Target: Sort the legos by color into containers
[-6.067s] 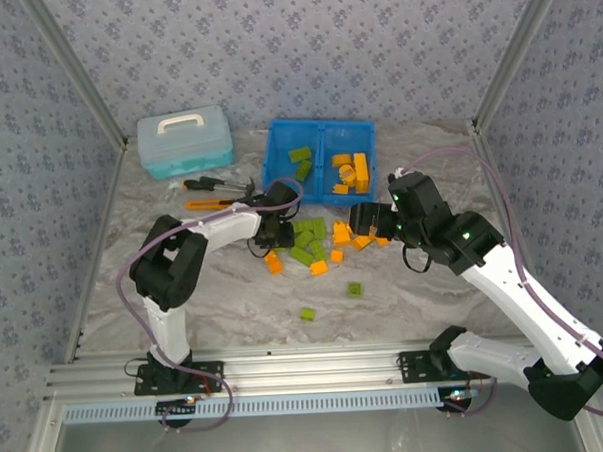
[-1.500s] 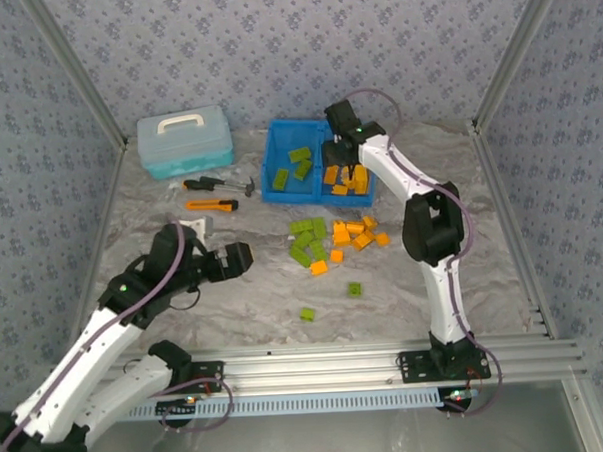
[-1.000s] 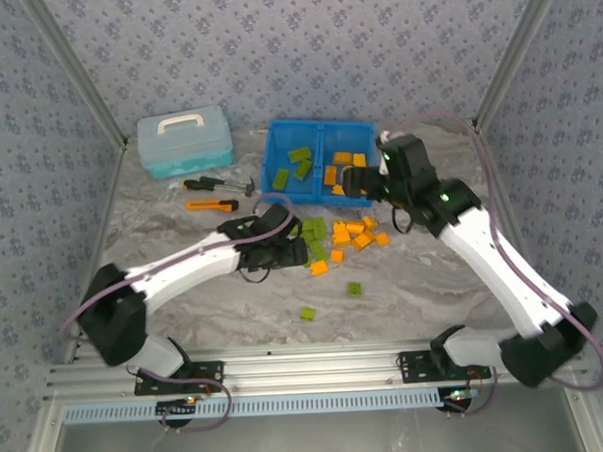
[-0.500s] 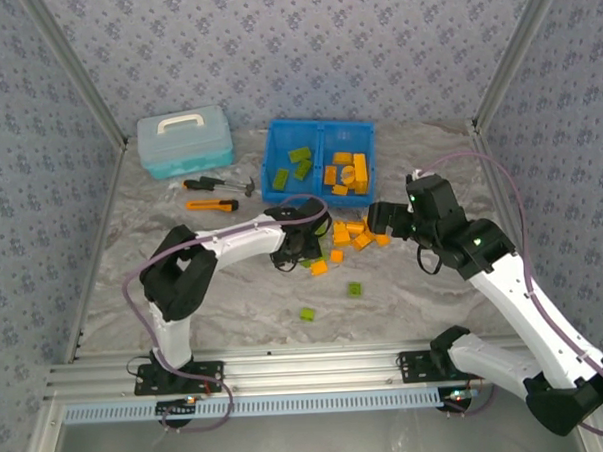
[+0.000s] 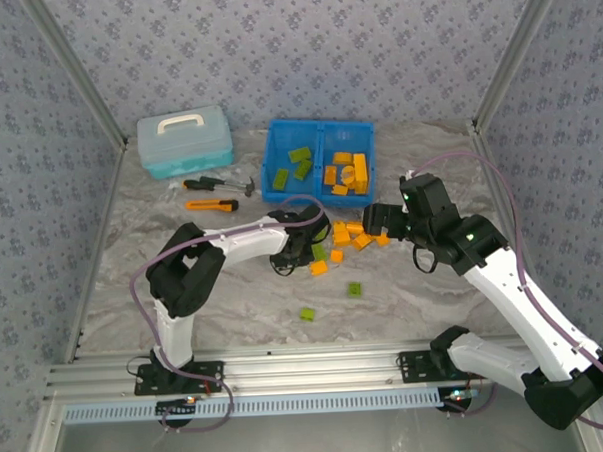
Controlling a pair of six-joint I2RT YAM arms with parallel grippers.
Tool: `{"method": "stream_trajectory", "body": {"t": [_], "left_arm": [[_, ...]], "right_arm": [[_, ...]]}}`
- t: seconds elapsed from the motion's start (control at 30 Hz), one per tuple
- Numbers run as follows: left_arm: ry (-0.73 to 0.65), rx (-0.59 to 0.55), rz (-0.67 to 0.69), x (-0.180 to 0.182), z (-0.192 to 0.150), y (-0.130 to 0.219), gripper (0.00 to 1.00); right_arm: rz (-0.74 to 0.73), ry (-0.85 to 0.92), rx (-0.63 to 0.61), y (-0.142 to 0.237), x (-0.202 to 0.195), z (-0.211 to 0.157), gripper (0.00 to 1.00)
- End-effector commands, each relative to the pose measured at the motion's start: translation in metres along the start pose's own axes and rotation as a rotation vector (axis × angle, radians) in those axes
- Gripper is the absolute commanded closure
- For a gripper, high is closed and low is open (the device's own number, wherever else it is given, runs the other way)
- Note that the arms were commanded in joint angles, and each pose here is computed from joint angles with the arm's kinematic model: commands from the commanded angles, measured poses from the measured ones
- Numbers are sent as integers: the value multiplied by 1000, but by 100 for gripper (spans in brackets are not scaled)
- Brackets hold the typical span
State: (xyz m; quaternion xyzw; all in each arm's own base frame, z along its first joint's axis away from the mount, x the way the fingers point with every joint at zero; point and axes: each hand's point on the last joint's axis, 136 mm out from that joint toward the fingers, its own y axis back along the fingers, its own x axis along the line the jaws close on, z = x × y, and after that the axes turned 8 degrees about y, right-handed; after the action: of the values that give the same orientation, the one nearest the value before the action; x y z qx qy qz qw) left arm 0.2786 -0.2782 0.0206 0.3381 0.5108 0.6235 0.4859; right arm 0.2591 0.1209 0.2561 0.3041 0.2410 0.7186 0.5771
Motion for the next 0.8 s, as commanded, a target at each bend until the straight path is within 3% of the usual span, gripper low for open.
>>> {"method": "stream_trajectory", "body": {"t": [0.0, 0.27, 0.5, 0.57, 0.77], "left_arm": [[-25, -21, 68, 20, 0, 13, 73], [-90, -191, -30, 2, 46, 92, 85], [-202, -430, -129, -47, 151, 165, 85], [-217, -467, -114, -57, 183, 166, 85], [-209, -468, -126, -85, 255, 127, 86]], "right_arm": [[21, -22, -16, 6, 5, 6, 0], [26, -31, -18, 10, 7, 5, 0], [28, -37, -33, 18, 6, 6, 0], [29, -47, -29, 20, 5, 3, 0], [55, -76, -44, 35, 5, 0, 0]]}}
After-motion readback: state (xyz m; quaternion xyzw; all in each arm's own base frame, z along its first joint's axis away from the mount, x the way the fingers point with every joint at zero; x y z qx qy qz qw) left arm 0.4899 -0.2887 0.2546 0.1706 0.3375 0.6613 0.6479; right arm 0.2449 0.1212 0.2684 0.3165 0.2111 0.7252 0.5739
